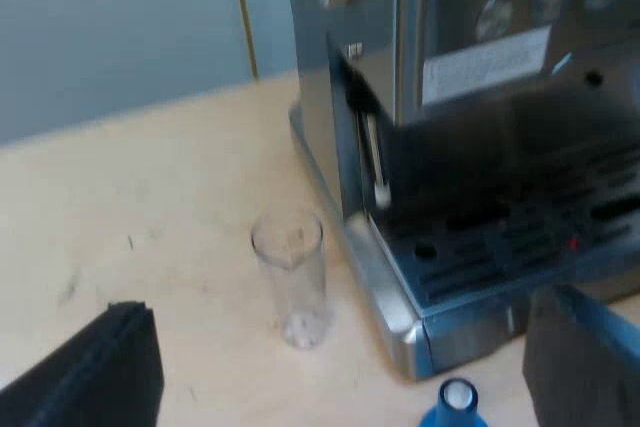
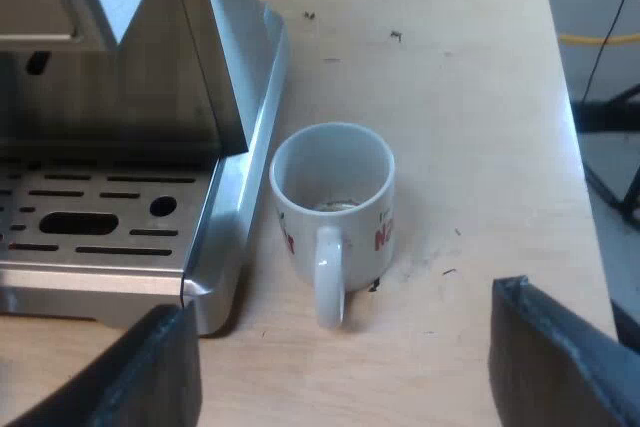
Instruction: Grind coffee beans and then tamp
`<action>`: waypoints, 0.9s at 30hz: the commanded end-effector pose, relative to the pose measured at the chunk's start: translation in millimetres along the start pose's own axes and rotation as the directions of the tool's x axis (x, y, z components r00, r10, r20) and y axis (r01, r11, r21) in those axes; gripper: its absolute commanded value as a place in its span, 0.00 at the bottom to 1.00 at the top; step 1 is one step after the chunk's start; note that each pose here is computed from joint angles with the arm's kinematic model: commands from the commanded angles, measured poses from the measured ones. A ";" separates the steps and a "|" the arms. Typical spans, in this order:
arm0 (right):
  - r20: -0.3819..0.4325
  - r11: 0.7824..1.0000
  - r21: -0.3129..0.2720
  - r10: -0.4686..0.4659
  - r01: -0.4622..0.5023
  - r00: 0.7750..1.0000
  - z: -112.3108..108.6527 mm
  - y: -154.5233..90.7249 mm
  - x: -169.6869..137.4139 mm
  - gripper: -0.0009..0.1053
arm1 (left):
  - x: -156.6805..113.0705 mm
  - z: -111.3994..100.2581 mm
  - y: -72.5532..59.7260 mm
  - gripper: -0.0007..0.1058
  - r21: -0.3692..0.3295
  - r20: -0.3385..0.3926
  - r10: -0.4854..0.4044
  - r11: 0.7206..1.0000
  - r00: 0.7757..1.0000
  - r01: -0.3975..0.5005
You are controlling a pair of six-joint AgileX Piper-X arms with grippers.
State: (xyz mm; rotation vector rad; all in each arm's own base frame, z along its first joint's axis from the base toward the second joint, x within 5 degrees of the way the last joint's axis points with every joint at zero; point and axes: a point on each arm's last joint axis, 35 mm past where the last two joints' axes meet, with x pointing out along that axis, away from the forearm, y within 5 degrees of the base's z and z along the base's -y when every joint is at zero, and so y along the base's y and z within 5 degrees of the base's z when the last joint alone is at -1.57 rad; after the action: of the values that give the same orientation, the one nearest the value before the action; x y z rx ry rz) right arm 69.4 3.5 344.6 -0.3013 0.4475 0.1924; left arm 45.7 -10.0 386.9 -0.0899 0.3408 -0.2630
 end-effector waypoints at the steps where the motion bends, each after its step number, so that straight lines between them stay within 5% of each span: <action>1: 0.038 1.000 -0.003 -0.011 0.011 0.999 -9.2 5.0 -12.4 0.60 | -24.1 -3.3 -5.3 0.83 0.015 0.094 0.004 1.000 0.996 -0.005; 13: 0.153 0.999 -0.006 -0.044 0.045 0.987 -42.7 20.0 -31.9 0.60 | -69.1 -40.2 -12.9 0.83 0.017 0.125 0.038 0.999 0.991 -0.041; 19: 0.144 0.995 0.009 0.098 -0.100 0.985 -50.7 26.3 -21.7 0.60 | -70.9 -57.8 -12.3 0.83 0.005 -0.039 0.051 0.999 0.998 -0.051; 27: 0.122 0.974 0.033 0.218 -0.223 0.968 -64.6 32.5 -2.5 0.60 | -70.2 -55.2 -12.3 0.83 0.010 -0.014 0.050 0.999 0.999 -0.050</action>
State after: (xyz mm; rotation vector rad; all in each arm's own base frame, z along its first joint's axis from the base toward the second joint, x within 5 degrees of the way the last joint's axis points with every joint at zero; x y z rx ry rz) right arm 30.7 12.2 286.0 -0.1963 0.3581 0.4013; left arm -43.0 -5.4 356.7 -0.0695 0.3548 -0.2232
